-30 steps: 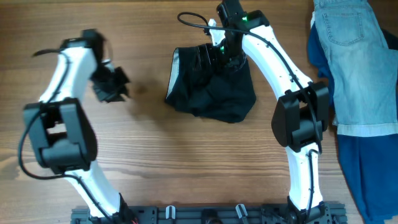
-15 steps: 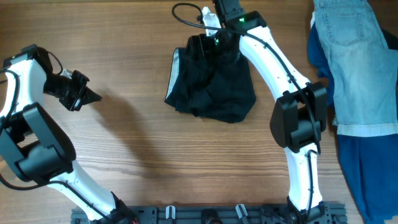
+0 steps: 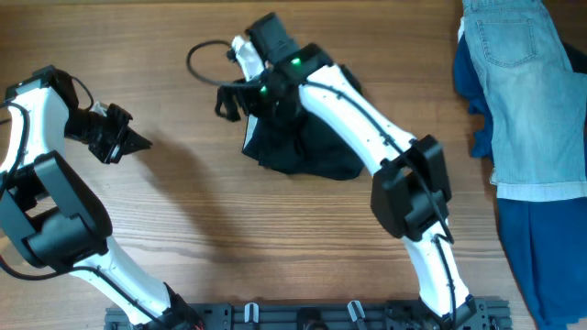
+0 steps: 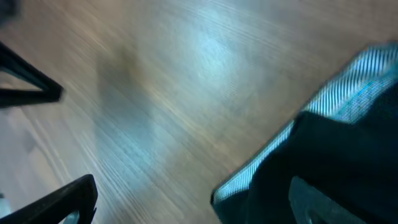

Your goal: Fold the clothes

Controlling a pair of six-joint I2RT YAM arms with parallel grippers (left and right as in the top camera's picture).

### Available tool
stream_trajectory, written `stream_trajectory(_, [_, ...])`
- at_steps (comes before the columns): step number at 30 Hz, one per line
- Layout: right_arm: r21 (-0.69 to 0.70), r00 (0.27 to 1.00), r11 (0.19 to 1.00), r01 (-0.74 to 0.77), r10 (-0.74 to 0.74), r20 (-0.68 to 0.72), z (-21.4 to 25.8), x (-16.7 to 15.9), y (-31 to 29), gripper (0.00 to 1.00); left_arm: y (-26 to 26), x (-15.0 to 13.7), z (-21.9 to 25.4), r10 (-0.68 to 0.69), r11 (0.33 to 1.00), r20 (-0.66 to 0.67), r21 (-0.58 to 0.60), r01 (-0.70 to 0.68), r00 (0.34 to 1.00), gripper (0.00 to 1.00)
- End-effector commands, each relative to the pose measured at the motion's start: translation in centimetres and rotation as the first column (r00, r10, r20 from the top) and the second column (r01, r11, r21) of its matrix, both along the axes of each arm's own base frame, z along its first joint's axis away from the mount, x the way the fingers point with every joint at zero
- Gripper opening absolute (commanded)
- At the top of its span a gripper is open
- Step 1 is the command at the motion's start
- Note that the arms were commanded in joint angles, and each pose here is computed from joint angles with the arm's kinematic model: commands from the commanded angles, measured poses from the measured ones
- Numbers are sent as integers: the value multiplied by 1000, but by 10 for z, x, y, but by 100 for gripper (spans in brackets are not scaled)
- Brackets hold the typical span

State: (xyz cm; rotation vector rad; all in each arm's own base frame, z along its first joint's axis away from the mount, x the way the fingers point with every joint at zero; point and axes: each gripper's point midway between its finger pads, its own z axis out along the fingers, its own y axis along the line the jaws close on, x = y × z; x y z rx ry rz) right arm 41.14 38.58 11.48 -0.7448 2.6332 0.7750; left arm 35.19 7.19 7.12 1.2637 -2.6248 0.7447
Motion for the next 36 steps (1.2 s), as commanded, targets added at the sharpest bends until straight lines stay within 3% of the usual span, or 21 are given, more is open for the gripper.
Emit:
stream_trajectory(1, [-170,987,973,159,-160,7,-18,19,-48,100,-4,-1,11,-11,1000,28,-11,11,1000,5])
stream_trajectory(6, [-360,962,897,257,-274,3,-33,26,-114,100,-6,1,12,-9,1000,35,-24,10,999,5])
stream_trajectory(10, [-397,961,883,251,-276,-8,-35,25,-131,99,-9,3,14,-6,999,46,-43,8,999,4])
stream_trajectory(28, [-198,999,979,-48,49,3,-21,-37,1,100,-10,4,14,-9,999,52,-44,12,999,6])
stream_trajectory(32, [-167,994,983,-72,85,74,-14,-41,27,99,-11,3,14,-9,999,46,-47,11,999,8])
stream_trajectory(36, [-247,990,969,12,24,140,-18,-23,10,100,-12,1,15,-9,999,35,-52,11,999,9])
